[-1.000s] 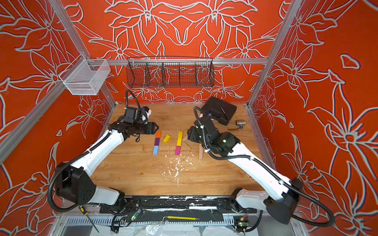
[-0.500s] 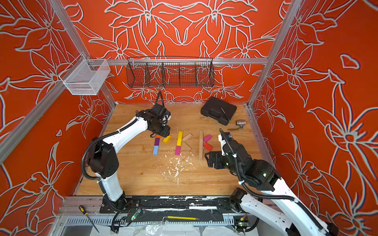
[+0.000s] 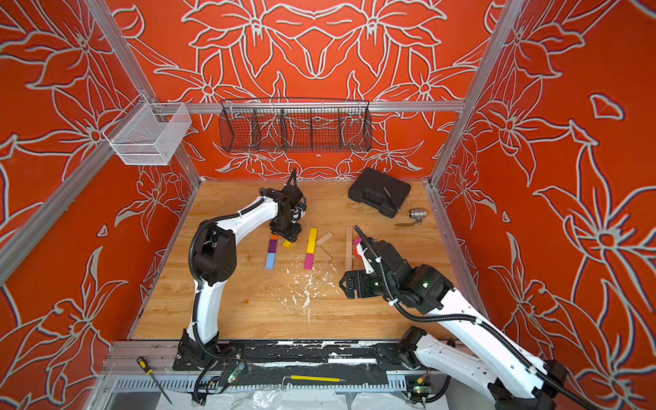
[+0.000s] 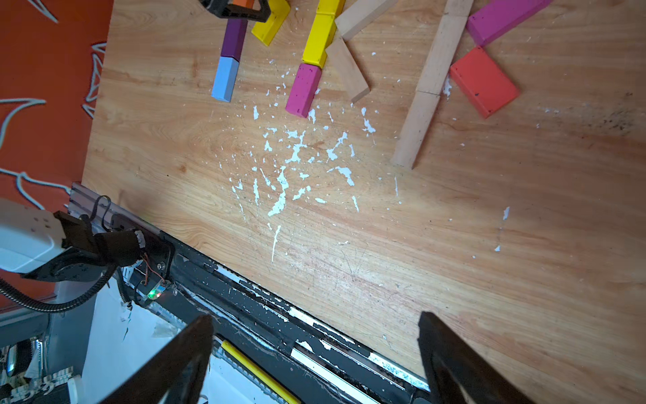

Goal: Assemble the letter k with building blocks
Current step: Assemble the building block at the center of the board.

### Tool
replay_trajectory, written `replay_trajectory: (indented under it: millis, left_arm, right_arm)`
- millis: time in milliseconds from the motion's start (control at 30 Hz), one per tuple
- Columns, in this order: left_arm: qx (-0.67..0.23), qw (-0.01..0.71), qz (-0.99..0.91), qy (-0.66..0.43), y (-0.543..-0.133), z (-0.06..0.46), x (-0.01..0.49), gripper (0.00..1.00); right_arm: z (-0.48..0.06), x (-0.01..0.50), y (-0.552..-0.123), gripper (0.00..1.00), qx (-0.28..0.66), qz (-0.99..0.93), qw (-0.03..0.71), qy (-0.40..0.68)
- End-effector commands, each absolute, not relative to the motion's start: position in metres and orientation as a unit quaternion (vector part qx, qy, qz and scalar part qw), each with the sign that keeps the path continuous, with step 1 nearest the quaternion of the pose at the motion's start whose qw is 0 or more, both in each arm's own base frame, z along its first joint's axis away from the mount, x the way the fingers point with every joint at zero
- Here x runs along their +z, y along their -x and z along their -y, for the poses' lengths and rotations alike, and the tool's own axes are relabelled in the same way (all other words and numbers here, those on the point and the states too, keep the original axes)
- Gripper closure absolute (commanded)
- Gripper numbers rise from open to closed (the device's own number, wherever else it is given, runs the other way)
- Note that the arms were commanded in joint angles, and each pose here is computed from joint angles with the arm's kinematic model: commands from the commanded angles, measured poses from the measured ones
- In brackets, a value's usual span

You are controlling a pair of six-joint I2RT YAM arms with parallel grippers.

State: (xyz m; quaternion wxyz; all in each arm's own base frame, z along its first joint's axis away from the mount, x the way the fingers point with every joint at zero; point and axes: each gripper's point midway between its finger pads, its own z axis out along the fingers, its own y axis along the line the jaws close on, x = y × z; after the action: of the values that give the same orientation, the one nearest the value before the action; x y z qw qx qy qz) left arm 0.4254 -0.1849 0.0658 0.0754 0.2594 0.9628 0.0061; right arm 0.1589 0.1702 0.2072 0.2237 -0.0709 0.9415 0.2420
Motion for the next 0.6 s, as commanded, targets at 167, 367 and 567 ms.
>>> replay_trajectory:
  millis: [167,367,567]
  left_arm:
    - [-0.022,0.038,-0.959,-0.282,-0.428,0.181,0.053,0.43]
    - [-0.032,0.019,-0.961,-0.274,-0.426,0.181,0.043,0.47]
    - [-0.036,-0.003,-0.961,-0.274,-0.423,0.18,0.032,0.55]
  right_arm:
    - [-0.169,0.22,-0.162,0.05,0.253,-0.934,0.245,0.057]
    - [-0.174,0.227,-0.165,0.05,0.264,-0.931,0.247,0.058]
    - [-0.172,0.227,-0.166,0.05,0.261,-0.931,0.249,0.051]
